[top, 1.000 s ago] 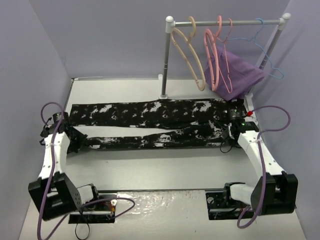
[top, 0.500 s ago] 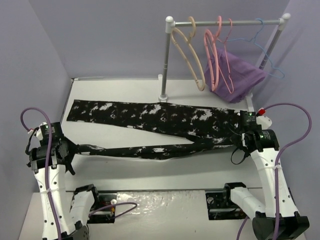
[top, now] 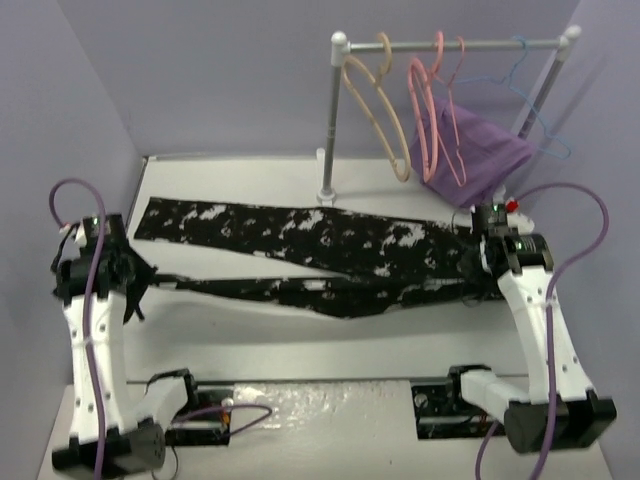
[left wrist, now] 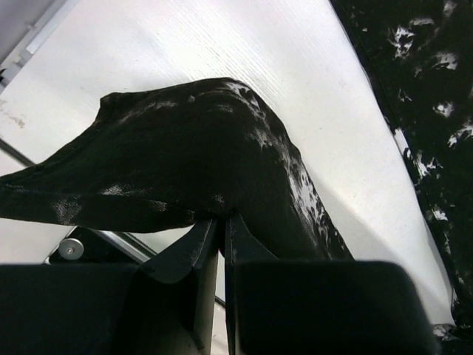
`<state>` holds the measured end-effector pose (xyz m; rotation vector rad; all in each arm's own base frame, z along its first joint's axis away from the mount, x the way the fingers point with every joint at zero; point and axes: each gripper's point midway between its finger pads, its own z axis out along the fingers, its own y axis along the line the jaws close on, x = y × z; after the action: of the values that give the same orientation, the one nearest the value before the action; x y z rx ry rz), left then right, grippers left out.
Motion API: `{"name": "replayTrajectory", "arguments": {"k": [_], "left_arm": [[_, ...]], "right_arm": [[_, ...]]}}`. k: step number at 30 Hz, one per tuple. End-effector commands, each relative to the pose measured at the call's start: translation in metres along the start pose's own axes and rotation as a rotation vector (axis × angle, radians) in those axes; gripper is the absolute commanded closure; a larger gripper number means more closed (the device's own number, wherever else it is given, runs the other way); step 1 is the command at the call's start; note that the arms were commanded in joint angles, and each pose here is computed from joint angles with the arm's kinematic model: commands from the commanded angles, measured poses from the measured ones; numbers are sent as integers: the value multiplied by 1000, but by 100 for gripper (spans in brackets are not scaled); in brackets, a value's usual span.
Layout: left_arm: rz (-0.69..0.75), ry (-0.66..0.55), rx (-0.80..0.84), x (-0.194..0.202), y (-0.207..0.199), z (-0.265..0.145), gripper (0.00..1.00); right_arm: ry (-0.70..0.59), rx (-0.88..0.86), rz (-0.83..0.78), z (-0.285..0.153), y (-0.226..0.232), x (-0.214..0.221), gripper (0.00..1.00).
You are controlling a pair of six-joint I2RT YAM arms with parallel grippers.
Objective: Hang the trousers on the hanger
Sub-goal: Fold the trousers at the center of the board.
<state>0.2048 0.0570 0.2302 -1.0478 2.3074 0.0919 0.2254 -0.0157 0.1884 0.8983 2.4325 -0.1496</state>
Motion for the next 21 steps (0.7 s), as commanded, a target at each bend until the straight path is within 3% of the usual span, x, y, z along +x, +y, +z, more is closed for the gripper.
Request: {"name": "replayTrajectory", "arguments": {"k": [1,6,10,21], "left_arm": [[25,-296,-235,-91,23,16,100],[46,-243,-211,-105,0,48,100],[33,-243,-169,-113,-13,51,100],[-76,-447,-201,-126,21,-40,100]], "right_arm": [[-258,295,-60,9,-36,-76,100],[-319,281,-31,16,-14,-108,100],[-341,243,-19,17,2,-126,100],[-563,197,86,-75,-36,-158,100]]}}
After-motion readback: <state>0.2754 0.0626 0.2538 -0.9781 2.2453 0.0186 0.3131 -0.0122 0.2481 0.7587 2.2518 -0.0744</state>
